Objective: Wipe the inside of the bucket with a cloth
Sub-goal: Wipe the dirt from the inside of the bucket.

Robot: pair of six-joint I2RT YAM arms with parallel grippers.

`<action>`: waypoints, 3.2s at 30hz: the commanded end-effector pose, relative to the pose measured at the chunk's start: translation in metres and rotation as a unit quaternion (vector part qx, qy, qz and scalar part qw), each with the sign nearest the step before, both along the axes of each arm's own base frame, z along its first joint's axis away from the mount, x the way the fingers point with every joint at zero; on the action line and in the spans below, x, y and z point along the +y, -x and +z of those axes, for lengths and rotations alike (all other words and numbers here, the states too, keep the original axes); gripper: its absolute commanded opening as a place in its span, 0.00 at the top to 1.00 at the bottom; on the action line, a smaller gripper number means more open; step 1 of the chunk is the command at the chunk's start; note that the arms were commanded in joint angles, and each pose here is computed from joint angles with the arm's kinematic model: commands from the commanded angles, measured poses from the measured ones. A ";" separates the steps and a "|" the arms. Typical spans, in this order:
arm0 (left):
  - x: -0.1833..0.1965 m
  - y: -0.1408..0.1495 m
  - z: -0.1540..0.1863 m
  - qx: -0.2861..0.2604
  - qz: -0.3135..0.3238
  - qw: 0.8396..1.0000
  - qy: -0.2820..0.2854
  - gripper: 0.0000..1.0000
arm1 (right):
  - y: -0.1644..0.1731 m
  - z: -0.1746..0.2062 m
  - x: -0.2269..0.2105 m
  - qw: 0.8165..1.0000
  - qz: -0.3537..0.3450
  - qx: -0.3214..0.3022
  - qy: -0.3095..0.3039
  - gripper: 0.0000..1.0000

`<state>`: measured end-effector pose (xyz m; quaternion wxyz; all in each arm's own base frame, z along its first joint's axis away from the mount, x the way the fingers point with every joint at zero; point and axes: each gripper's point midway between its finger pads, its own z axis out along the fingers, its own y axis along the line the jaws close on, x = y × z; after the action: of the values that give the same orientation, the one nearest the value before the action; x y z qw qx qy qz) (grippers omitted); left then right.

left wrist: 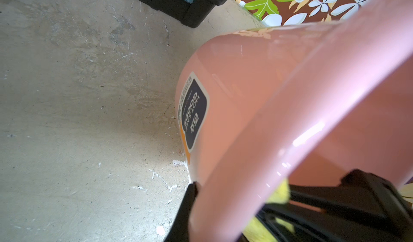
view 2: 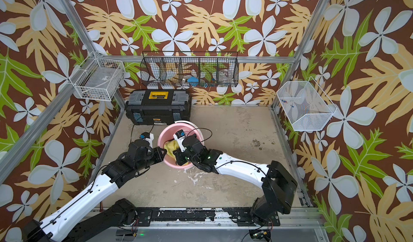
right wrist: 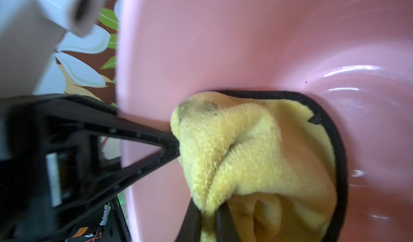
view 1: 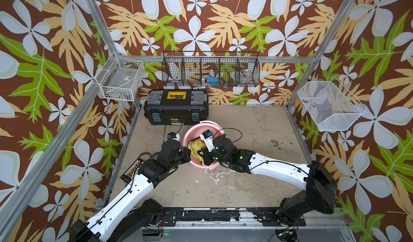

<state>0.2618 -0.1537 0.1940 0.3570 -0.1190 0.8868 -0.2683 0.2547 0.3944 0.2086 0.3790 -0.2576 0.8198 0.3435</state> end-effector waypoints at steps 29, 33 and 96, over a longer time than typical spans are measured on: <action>-0.042 0.011 0.023 0.033 -0.052 0.988 0.141 1.00 | -0.049 0.048 0.007 0.982 -0.137 -0.103 -0.077 1.00; -0.043 0.017 0.026 0.039 -0.057 0.986 0.155 1.00 | -0.058 0.050 0.007 0.977 -0.156 -0.122 -0.073 1.00; -0.015 -0.037 0.057 -0.078 0.054 0.995 -0.039 1.00 | -0.073 0.108 -0.070 0.914 -0.217 -0.318 0.127 1.00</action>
<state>0.2911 -0.1598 0.2357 0.4246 -0.1416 0.8708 -0.2032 0.3209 0.3133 0.2935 0.6156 -0.2014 0.7608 0.0403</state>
